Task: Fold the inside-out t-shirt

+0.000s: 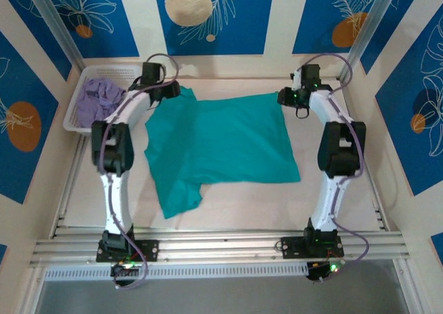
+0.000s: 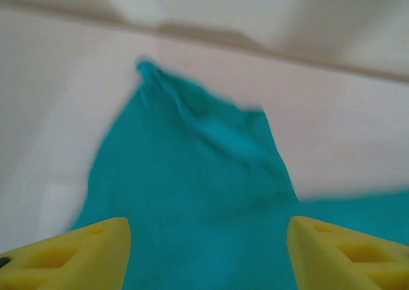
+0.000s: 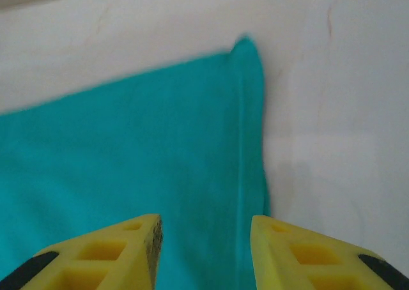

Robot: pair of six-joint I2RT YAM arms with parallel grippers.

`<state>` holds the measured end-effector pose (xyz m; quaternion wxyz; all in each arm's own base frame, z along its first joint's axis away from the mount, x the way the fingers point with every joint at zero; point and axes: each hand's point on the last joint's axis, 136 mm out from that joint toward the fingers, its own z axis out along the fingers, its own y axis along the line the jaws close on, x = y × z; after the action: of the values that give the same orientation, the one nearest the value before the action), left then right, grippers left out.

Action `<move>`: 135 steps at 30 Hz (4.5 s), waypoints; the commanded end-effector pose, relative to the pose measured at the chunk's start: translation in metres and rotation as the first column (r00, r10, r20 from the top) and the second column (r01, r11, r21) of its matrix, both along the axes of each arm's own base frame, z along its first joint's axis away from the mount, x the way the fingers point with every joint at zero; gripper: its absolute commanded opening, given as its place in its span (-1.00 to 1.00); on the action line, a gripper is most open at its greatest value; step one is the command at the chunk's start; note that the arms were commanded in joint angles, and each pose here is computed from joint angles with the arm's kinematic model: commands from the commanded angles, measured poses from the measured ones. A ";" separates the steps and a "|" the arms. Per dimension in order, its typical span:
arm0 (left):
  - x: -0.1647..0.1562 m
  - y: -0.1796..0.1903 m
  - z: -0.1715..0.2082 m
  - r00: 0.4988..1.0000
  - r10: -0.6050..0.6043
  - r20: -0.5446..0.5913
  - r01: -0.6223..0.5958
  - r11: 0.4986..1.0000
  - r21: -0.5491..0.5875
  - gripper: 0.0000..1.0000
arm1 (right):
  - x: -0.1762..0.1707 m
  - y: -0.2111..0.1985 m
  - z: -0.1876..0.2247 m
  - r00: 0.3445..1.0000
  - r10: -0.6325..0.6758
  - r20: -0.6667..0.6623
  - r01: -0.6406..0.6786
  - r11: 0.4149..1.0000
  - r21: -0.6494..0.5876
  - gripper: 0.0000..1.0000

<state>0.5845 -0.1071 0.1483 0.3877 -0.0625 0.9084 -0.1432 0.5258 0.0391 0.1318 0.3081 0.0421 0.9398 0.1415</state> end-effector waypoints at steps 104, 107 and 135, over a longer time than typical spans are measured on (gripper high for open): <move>-0.408 -0.023 -0.054 0.888 -0.084 -0.453 0.015 0.988 -0.154 -1.00 | -0.257 -0.010 -0.055 0.883 -0.248 -0.400 0.337 0.926 0.172 -0.95; -0.380 -0.013 -0.025 0.919 -0.074 -0.388 -0.006 0.980 -0.201 -1.00 | -0.241 -0.010 -0.044 0.896 -0.226 -0.383 0.316 0.929 0.192 -0.92; -0.206 0.039 0.010 0.973 0.061 -0.223 -0.114 0.966 -0.234 -1.00 | -0.133 -0.002 -0.044 0.917 -0.141 -0.373 0.253 0.929 0.269 -0.79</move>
<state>0.3598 -0.0744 0.1427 0.2518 -0.1714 0.9251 -0.2266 0.3811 0.0310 0.0797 0.1312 0.2244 0.9374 0.2317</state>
